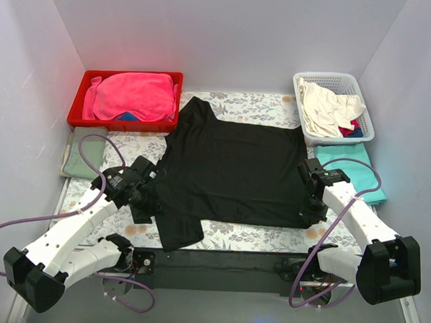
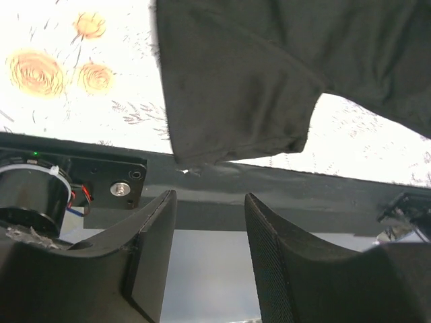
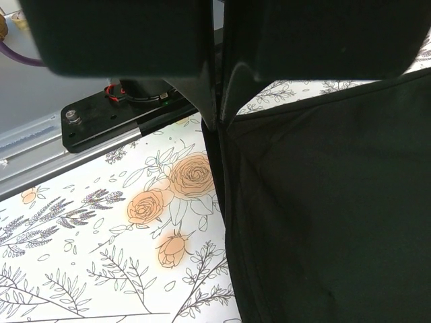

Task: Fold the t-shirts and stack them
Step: Flatten out the tshirt, then grap the side of the flattened tshirt closest away from the robot with both arms

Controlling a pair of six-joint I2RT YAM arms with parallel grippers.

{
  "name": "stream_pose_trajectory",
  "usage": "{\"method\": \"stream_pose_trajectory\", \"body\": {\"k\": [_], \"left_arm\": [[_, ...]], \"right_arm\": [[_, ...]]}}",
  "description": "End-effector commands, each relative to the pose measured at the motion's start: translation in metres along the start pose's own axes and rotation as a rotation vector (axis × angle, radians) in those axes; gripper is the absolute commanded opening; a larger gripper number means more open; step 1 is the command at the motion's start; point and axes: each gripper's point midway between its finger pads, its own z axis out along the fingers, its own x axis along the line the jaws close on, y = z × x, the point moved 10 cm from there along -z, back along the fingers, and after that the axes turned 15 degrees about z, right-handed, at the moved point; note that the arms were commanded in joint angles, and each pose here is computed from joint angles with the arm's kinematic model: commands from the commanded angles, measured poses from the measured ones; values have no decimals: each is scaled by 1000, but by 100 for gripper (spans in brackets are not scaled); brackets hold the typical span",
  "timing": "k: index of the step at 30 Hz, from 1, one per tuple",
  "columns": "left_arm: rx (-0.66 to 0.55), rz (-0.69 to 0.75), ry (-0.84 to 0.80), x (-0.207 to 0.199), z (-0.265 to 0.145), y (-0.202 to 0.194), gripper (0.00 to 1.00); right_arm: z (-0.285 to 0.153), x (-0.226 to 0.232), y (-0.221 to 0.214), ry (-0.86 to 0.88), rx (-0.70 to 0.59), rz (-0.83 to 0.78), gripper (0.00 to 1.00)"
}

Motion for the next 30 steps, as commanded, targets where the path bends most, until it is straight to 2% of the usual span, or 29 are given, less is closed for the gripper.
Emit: {"method": "stream_pose_trajectory", "body": {"k": [1,6,13,30], "left_arm": [[47,-76,27,2,8,-10,43],[94,-138,50,3,30,-23,41],[98,-97,119,-2,58,-28,40],[144,-111,126,-5,99,-48,34]], "right_arm": [[-3,2,4,6,-32,8,1],[-4,5,7,18,-41,9,1],[-6,8,10,41,-57,14,1],[-15,14,19,70,-88,4,1]]}}
